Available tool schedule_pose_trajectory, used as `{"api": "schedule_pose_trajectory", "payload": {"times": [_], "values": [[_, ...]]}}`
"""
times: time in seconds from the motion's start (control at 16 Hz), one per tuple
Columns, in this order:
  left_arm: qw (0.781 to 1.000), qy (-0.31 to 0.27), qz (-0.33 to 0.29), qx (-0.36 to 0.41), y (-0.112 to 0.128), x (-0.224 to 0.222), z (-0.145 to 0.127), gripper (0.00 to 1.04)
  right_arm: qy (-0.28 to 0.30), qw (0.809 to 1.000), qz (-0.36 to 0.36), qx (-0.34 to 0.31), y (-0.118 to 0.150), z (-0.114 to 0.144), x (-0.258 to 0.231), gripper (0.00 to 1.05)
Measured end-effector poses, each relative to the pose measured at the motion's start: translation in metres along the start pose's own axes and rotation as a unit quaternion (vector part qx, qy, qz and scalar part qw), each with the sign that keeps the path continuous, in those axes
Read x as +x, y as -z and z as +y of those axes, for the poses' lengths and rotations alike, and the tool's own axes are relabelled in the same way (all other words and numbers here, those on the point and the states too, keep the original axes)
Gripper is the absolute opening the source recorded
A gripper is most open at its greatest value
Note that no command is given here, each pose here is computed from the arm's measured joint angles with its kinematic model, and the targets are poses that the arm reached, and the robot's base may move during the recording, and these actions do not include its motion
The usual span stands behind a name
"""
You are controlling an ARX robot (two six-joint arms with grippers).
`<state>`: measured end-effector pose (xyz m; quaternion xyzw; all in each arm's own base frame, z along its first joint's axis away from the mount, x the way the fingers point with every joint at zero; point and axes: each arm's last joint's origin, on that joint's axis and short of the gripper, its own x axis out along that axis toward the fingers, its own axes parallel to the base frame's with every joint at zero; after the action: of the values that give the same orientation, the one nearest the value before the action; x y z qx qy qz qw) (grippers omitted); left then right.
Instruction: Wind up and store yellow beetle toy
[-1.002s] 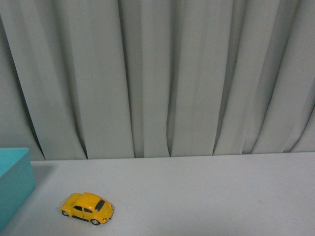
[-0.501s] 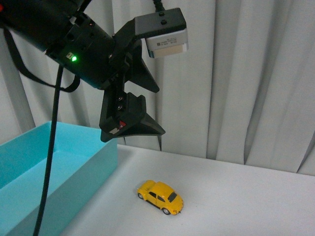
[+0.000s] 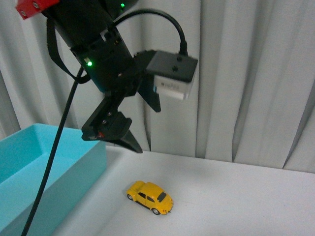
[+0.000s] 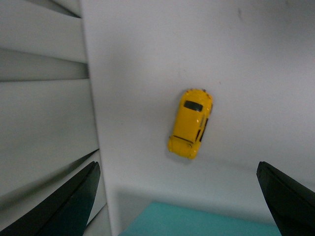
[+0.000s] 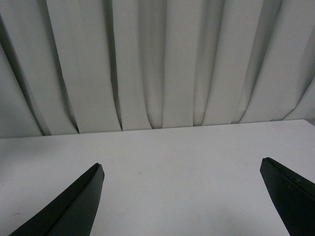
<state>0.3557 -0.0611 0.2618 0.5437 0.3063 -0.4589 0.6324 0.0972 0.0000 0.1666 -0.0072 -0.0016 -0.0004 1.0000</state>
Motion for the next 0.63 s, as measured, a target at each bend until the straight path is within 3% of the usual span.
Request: {"api": "schedule_pose_trajectory", "payload": {"times": [0.38,0.5,0.63], "values": [[0.986,0.055,0.101,0.119,-0.003,0.048,0.019,0.98,0.0,1.0,0.0,0.0,0.0,0.0,0.0,0.98],[0.985,0.068,0.111,0.111,-0.019,0.074,0.026,0.98,0.0,1.0,0.0,0.0,0.0,0.0,0.0,0.98],[0.983,0.089,0.161,-0.002,-0.018,0.113,0.018,0.98,0.0,1.0,0.0,0.0,0.0,0.0,0.0,0.98]]}}
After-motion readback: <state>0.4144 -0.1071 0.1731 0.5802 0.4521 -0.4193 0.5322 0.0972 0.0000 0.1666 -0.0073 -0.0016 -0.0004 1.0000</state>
